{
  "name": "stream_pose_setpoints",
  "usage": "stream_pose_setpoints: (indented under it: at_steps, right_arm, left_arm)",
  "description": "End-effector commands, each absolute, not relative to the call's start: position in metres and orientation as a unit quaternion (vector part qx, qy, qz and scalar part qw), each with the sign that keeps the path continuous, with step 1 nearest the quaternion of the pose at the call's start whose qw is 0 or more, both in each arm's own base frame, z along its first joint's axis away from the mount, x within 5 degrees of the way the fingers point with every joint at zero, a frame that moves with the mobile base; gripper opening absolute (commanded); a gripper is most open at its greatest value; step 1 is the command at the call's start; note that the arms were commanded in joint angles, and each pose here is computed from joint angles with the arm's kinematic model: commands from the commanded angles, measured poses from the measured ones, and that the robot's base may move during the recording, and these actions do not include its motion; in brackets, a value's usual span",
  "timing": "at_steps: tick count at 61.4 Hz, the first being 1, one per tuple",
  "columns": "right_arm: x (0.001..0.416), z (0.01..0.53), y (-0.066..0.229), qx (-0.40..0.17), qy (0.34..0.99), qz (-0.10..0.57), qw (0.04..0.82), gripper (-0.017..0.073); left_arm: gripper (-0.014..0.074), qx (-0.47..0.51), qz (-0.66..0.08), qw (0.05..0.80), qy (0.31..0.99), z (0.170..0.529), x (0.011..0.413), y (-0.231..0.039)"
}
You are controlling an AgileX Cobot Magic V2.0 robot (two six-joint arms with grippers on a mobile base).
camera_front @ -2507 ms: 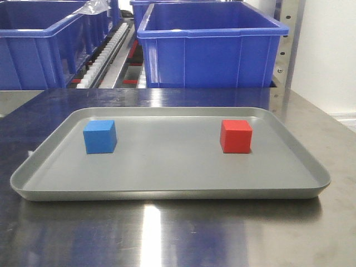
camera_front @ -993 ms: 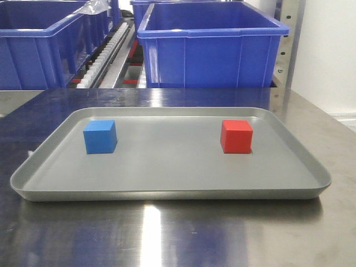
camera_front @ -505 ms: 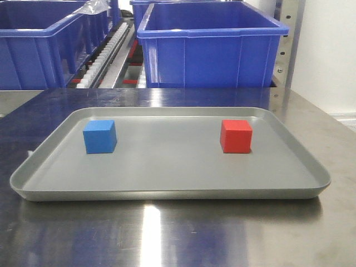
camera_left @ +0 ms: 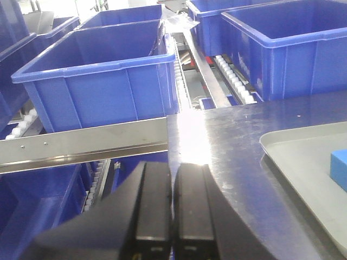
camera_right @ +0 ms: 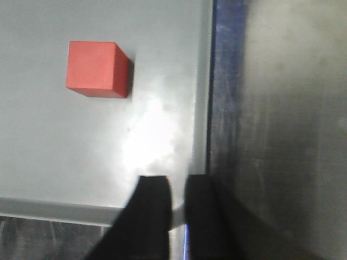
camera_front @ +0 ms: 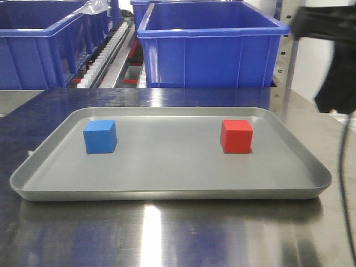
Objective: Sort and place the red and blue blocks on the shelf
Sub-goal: 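Lower the open right gripper around the red cube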
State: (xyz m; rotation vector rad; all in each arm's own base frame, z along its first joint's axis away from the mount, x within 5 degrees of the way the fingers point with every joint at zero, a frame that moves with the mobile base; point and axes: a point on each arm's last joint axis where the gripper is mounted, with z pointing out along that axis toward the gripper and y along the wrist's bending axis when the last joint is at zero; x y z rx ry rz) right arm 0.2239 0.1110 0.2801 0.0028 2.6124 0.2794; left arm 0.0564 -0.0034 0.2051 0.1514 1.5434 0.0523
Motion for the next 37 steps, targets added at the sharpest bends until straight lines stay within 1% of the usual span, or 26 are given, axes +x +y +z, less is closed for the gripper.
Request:
stream_pose_setpoints:
  at_steps: [1, 2, 4, 7, 12, 19, 27, 37]
  right_arm:
    - [0.235, 0.298, 0.124, 0.001, 0.957, 0.107, 0.268, 0.0464]
    - [0.237, 0.298, 0.126, -0.001, 0.958, 0.107, 0.265, 0.0505]
    - [0.240, 0.300, 0.132, -0.007, 0.960, 0.104, 0.259, 0.0558]
    - [0.245, 0.304, 0.140, -0.013, 0.962, 0.103, 0.254, 0.0596]
    - [0.255, 0.307, 0.152, -0.021, 0.964, 0.099, 0.244, 0.0577]
    - [0.272, 0.311, 0.167, -0.022, 0.968, 0.095, 0.231, 0.0576]
    - [0.291, 0.312, 0.179, -0.020, 0.973, 0.084, 0.214, 0.0576]
    - [0.306, 0.298, 0.190, -0.021, 0.977, 0.074, 0.198, 0.0576]
  left_arm:
    - [0.0124, 0.069, 0.017, 0.740, 0.669, 0.205, 0.056, -0.005]
    - [0.0124, 0.069, 0.017, 0.740, 0.669, 0.205, 0.056, -0.005]
    - [0.0124, 0.069, 0.017, 0.740, 0.669, 0.205, 0.056, -0.005]
    - [0.0124, 0.069, 0.017, 0.740, 0.669, 0.205, 0.056, -0.005]
    - [0.0124, 0.069, 0.017, 0.740, 0.669, 0.205, 0.056, -0.005]
    - [0.0124, 0.069, 0.017, 0.740, 0.669, 0.205, 0.056, -0.005]
    - [0.0124, 0.069, 0.017, 0.740, 0.669, 0.205, 0.056, -0.005]
    - [0.0124, 0.069, 0.017, 0.740, 0.669, 0.205, 0.056, -0.005]
